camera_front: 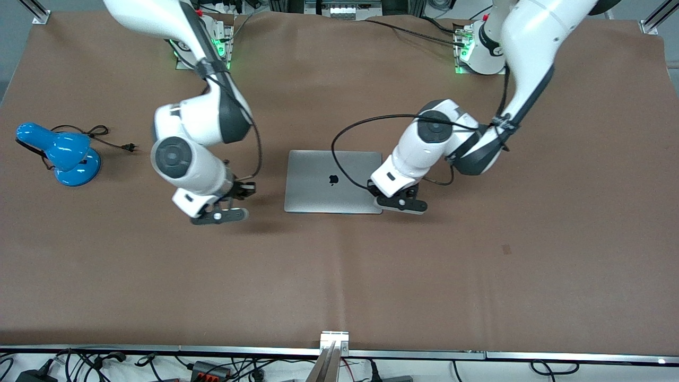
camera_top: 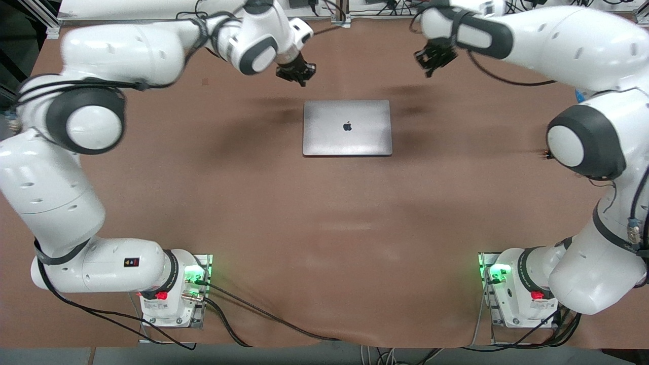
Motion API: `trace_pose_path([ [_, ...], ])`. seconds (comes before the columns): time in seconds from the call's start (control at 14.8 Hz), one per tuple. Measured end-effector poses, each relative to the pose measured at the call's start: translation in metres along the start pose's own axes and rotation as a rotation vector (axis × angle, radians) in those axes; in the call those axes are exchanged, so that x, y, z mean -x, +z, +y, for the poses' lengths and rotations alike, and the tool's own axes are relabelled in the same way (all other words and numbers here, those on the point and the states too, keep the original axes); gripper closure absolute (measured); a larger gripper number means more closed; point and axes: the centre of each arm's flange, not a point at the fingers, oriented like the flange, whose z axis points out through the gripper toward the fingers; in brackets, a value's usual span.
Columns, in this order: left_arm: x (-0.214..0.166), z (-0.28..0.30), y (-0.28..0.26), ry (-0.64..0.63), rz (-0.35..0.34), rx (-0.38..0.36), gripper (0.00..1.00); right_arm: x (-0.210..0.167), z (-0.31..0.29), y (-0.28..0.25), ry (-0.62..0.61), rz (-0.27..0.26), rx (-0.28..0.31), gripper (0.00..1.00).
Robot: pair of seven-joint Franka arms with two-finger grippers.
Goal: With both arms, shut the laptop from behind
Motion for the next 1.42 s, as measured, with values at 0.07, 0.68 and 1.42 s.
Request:
trace_pose_path([
  [0.07,-0.004,-0.012,-0.018,-0.009,-0.024,0.006,0.99,0.002,0.018,-0.017,-0.007,-0.001,-0.001,0.99],
  [0.68,-0.010,-0.040,-0.068,-0.007,-0.071,0.032,0.99,0.013,0.113,-0.152,0.042,0.030,0.008,0.46],
  [1.42,-0.016,-0.034,-0.062,-0.016,-0.107,0.065,0.99,0.026,0.248,-0.229,0.209,0.126,-0.074,0.00],
])
